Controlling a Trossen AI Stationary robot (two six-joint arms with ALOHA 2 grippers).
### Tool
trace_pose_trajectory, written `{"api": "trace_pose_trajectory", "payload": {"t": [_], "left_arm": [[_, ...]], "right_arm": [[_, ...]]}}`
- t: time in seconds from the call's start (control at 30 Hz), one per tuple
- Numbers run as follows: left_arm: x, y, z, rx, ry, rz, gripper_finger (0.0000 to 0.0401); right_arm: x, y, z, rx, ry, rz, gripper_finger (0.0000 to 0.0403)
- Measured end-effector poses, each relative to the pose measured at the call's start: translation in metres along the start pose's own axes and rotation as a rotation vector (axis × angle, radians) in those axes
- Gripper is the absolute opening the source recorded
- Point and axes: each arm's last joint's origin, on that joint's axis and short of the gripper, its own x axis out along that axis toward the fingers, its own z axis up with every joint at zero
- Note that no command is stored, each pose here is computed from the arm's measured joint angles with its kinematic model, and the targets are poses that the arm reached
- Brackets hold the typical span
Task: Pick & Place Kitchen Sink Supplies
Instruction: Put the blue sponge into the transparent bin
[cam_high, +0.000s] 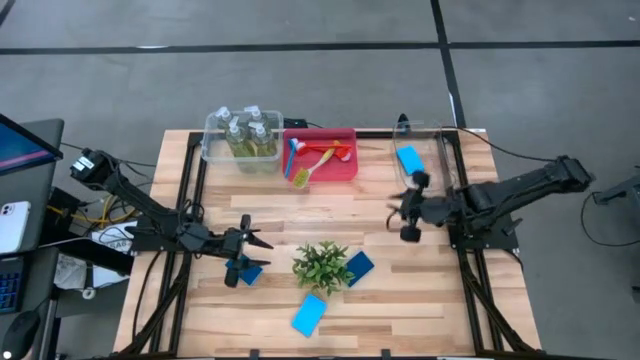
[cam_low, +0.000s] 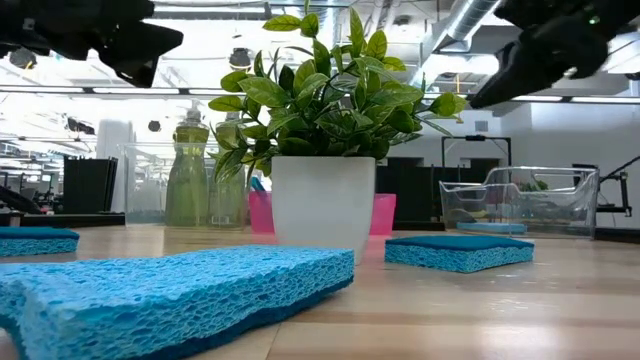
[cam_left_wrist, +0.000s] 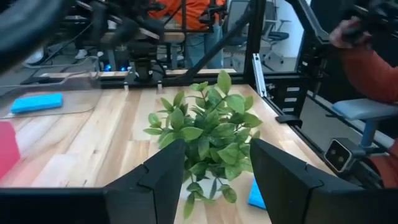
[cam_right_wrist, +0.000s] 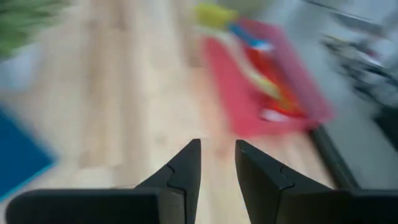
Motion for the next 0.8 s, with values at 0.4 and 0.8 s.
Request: {"api": "trace_pose_trajectory", "payload": {"t": [0.4,0.8], "left_arm": [[0.003,0.012,0.003,-0.179,-0.036,0.157,0.0186],[0.009,0.016,-0.004,-0.183,-0.01,0.215,0.0186]], "right_arm": [[0.024,0.075,-0.005,-0.245,0.068,0.267,0.0092],[0.047,0.137,-0.02,-0.39,0.048,0.373,0.0092]]}}
